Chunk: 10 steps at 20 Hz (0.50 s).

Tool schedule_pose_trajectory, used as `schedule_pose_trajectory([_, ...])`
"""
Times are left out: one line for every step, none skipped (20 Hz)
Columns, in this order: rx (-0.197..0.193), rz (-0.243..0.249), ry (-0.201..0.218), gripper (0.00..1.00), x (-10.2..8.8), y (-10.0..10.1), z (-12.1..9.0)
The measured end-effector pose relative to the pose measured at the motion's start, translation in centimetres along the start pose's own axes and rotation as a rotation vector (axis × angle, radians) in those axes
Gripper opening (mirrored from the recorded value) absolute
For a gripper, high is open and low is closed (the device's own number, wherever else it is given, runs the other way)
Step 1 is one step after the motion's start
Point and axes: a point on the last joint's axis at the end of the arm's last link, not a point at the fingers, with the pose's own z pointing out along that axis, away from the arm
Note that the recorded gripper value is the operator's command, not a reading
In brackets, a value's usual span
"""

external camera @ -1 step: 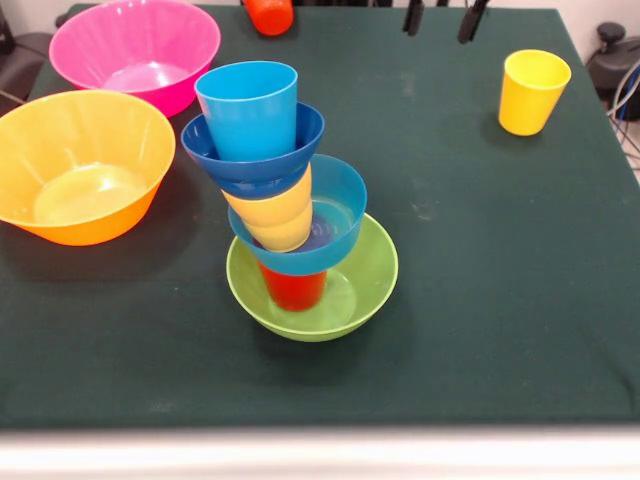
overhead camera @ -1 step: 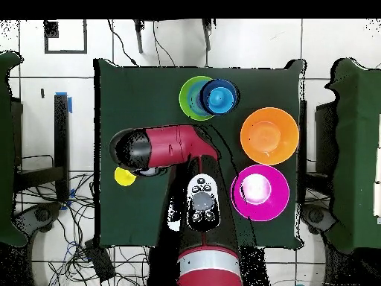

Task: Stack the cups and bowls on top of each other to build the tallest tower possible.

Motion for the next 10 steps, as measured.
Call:
schedule_pose_trajectory([0.001, -0.001, 0.003, 1.00, 0.1, 0.1, 0.2])
schedule_pose_trajectory([0.004, -0.007, 0.011, 1.00, 0.3, 0.4, 0.6])
schedule_pose_trajectory([0.005, -0.011, 0.015, 1.00, 0.5, 0.6, 0.9])
schedule_pose_trajectory([0.007, -0.014, 0.018, 1.00, 0.6, 0.8, 1.0])
schedule_pose_trajectory([0.009, -0.019, 0.023, 1.00, 0.8, 1.1, 1.4])
schedule_pose_trajectory([0.015, -0.030, 0.031, 1.00, 1.1, 1.7, 1.9])
schedule_pose_trajectory([0.017, -0.034, 0.034, 1.00, 1.2, 1.9, 2.1])
schedule_pose_trajectory([0.020, -0.038, 0.037, 1.00, 1.4, 2.1, 2.3])
schedule_pose_trajectory([0.023, -0.043, 0.040, 1.00, 1.6, 2.4, 2.5])
schedule_pose_trajectory([0.027, -0.048, 0.045, 1.00, 1.8, 2.7, 2.7])
